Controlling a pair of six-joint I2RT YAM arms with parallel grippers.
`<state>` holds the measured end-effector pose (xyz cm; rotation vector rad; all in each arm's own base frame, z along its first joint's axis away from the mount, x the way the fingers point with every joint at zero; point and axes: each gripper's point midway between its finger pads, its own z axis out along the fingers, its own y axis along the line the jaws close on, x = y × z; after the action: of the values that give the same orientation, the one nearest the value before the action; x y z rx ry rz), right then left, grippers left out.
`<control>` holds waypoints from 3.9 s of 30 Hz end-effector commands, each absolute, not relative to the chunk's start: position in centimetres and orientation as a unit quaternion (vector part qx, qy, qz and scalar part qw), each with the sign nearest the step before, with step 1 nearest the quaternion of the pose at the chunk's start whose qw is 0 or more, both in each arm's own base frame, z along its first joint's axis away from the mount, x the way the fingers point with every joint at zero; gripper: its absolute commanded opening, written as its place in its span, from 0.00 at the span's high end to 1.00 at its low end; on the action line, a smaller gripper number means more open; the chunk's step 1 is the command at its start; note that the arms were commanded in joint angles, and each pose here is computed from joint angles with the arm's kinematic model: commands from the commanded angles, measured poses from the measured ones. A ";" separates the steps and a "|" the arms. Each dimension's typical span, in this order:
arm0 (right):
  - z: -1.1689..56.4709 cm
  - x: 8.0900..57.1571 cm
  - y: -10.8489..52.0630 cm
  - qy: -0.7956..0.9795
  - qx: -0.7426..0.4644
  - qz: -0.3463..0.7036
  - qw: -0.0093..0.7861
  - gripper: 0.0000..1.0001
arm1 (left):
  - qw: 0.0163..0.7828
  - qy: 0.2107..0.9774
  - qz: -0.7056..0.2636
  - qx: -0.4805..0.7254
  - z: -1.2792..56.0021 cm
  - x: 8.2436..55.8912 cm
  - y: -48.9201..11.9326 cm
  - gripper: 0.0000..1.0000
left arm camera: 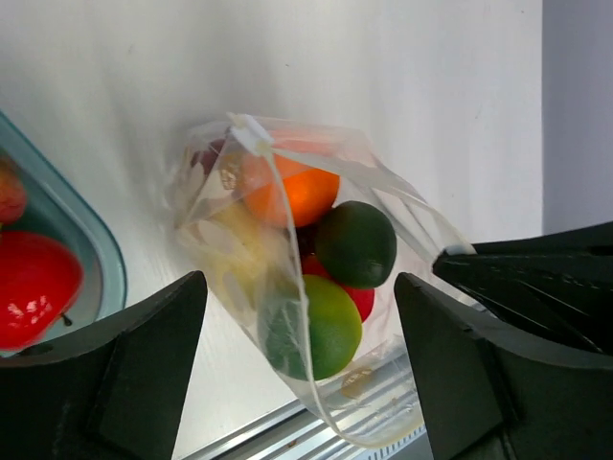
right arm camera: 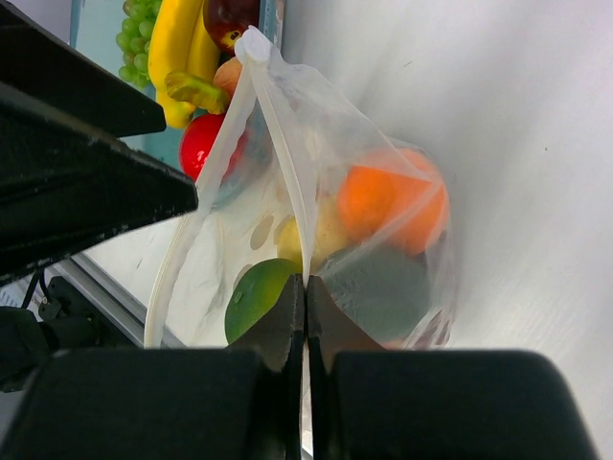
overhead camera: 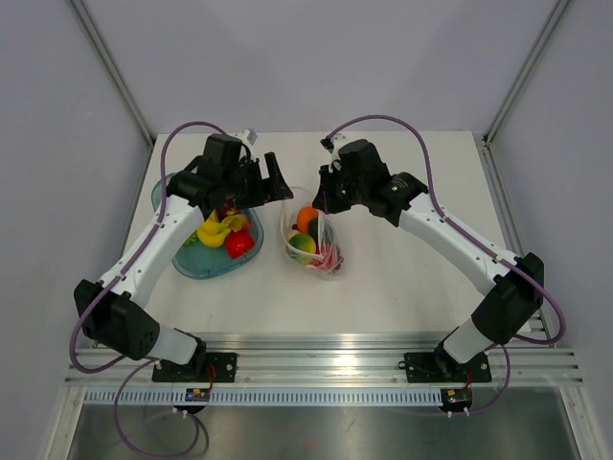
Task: Place the food in the zip-top bag and seal the zipper
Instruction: Adjust the zipper food storage bag at the center of the board.
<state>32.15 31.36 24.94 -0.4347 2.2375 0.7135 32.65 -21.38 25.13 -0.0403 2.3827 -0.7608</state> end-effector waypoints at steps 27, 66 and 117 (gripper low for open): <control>27.9 31.8 32.2 0.847 -0.182 0.311 0.390 1.00 | 0.265 0.888 -0.355 -0.122 24.3 37.7 -23.1 0.19; 22.3 24.3 34.8 0.870 -0.292 0.103 0.383 0.02 | 0.258 0.885 -0.345 -0.177 23.7 38.5 -23.0 1.00; 30.8 30.2 35.3 0.768 -0.425 0.160 0.451 0.01 | 0.257 0.878 -0.254 -0.313 23.7 35.0 -19.3 1.00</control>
<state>30.68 33.69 29.73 -0.9415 1.9746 0.4567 34.11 -19.60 22.29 -0.8185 2.4381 -0.6964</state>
